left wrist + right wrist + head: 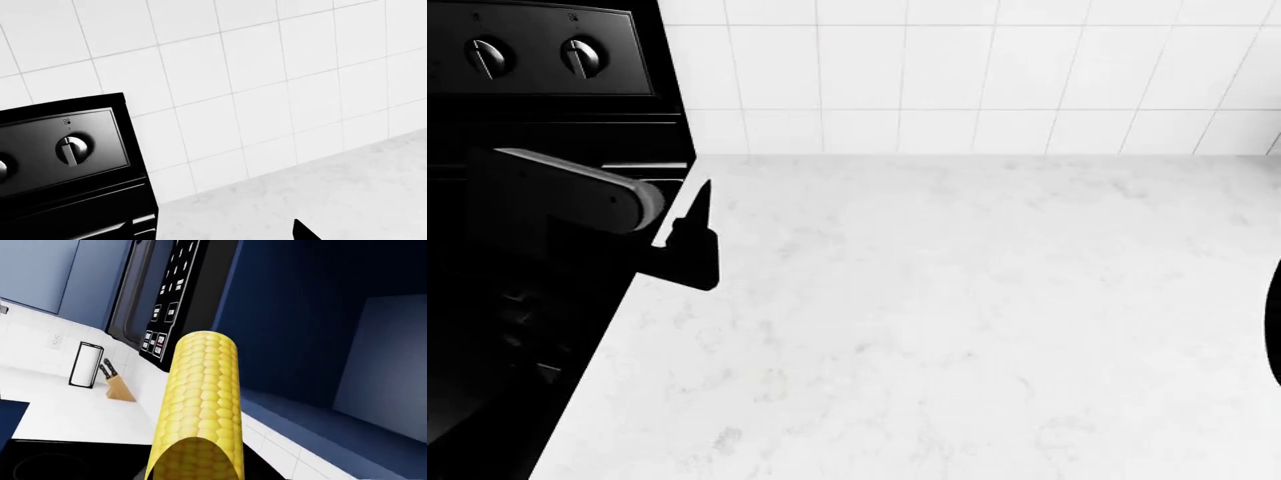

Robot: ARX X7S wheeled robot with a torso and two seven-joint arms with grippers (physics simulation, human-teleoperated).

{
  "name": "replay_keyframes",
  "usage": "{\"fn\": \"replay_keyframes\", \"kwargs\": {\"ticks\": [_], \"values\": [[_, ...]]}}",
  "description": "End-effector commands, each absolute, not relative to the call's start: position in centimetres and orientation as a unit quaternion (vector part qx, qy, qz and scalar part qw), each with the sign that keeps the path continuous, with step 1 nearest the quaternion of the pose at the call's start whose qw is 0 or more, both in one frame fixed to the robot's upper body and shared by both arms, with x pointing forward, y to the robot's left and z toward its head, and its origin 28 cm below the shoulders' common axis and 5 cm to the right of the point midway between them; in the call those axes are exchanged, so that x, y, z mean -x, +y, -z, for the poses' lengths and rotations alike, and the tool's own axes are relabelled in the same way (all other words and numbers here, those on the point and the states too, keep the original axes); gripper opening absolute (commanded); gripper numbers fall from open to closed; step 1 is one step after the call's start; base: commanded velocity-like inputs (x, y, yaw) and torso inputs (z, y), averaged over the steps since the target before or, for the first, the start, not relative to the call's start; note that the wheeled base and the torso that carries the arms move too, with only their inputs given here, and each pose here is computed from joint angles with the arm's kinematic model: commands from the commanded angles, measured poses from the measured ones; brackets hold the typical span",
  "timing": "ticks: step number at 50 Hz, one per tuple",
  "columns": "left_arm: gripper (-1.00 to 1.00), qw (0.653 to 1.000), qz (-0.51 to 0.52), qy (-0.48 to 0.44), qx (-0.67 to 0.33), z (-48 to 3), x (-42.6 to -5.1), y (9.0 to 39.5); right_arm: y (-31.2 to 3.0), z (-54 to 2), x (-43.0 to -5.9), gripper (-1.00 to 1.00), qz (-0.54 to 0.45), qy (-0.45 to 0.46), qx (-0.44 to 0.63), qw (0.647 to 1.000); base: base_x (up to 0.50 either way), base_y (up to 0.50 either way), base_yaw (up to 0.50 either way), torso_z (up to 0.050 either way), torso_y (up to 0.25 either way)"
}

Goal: Pick the apricot, corn from the counter and place them in the cabinet. Then close the cabinet.

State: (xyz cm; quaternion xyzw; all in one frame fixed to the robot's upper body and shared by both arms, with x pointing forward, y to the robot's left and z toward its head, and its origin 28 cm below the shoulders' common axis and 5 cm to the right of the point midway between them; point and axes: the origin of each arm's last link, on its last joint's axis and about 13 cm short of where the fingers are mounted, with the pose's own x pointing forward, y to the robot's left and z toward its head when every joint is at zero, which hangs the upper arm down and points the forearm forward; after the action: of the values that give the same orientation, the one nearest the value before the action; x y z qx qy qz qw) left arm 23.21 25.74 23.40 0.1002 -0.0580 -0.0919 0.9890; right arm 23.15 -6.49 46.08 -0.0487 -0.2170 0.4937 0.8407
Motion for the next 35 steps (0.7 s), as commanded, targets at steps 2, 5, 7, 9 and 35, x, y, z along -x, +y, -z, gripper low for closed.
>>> {"fn": "replay_keyframes", "kwargs": {"ticks": [2,5,7,9,35], "values": [[1.0,0.989,0.092,-0.059,-0.1,-23.4,-23.2,25.8,-5.3,-49.4,-24.1,-1.0,-0.469,-0.247,0.062,0.846,0.0,0.0,0.0,0.0,0.0],[1.0,0.989,0.092,-0.06,-0.099,-23.5,-23.2,25.8,-5.3,-50.1,-24.8,-1.0,-0.455,-0.25,0.06,0.853,0.0,0.0,0.0,0.0,0.0],[1.0,0.989,0.092,-0.06,-0.099,-23.4,-23.2,25.8,-5.4,-50.8,-25.4,-1.0,-0.442,-0.255,0.058,0.858,0.0,0.0,0.0,0.0,0.0],[1.0,0.989,0.092,-0.06,-0.099,-23.4,-23.2,25.8,-5.4,-51.5,-25.8,-1.0,-0.43,-0.259,0.06,0.863,0.0,0.0,0.0,0.0,0.0],[1.0,0.989,0.092,-0.061,-0.1,-23.7,-23.2,25.8,-7.1,-58.6,-29.2,-1.0,-0.297,-0.242,0.081,0.92,0.0,0.0,0.0,0.0,0.0]]}}
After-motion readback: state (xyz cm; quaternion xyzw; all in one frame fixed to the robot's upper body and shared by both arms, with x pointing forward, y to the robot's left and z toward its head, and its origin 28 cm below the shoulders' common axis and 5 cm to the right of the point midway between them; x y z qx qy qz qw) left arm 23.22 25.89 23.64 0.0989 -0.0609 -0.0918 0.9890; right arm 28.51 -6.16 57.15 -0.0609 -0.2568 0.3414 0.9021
